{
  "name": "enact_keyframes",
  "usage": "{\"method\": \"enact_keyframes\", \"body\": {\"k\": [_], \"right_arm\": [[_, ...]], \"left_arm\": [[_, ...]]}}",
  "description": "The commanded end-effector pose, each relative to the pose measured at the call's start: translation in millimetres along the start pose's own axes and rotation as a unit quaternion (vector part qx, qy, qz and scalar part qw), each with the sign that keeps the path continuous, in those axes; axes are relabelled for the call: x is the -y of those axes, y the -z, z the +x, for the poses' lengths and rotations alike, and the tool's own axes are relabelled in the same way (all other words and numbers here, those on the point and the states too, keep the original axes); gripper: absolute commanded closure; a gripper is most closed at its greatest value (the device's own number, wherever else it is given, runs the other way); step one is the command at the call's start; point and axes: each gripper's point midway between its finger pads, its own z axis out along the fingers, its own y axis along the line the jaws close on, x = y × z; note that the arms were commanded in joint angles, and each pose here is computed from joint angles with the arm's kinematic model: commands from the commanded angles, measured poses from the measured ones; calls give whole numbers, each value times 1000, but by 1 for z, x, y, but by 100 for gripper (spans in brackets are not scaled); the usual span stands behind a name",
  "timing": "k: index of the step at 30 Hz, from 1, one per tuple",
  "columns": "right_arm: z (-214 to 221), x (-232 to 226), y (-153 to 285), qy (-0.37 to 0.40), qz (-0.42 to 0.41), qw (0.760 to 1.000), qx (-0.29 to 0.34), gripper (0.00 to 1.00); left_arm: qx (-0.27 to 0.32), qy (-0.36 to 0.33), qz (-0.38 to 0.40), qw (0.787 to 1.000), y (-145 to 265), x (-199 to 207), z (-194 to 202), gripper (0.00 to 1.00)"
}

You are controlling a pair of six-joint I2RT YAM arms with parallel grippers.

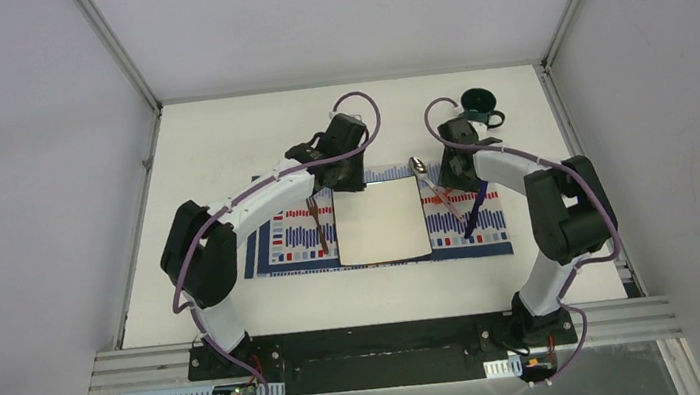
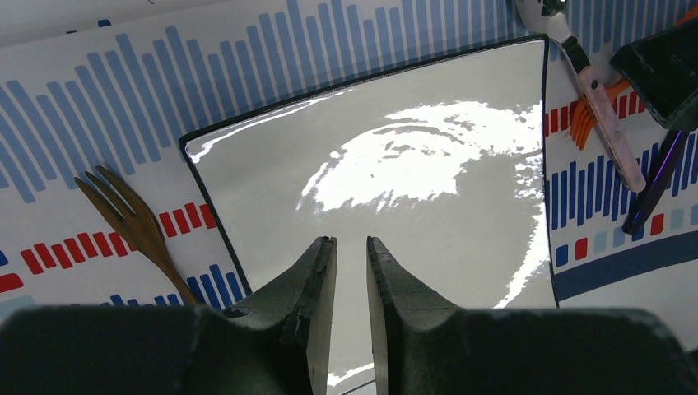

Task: Set the dinner table for one person

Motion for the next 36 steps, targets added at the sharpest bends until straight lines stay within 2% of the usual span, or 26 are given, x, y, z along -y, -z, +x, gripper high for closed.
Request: {"method": "enact_keyframes", "body": {"k": [1, 6, 10, 16, 25, 32, 36], "right_arm": [[-14, -12, -8, -17, -13, 1000, 15, 51], [-13, -9, -8, -13, -6, 1000, 16, 88], [-12, -5, -6, -8, -1, 1000, 17, 100], [-19, 2, 10, -11, 1, 999, 42, 100], [-37, 10, 74, 21, 15, 993, 112, 100], [-39, 34, 101, 41, 53, 986, 154, 100], [-38, 17, 110, 42, -2, 987, 155, 100]], "left_arm": [[28, -5, 12, 1000, 17, 3, -15, 78], [30, -5, 12, 999, 19, 1, -16, 78], [29, -4, 13, 999, 19, 0, -15, 78], [32, -3, 13, 999, 20, -1, -16, 78], [32, -2, 16, 999, 20, 1, -17, 78], [32, 0, 16, 999, 20, 1, -17, 78], [37, 1, 11, 999, 22, -1, -18, 79]]}}
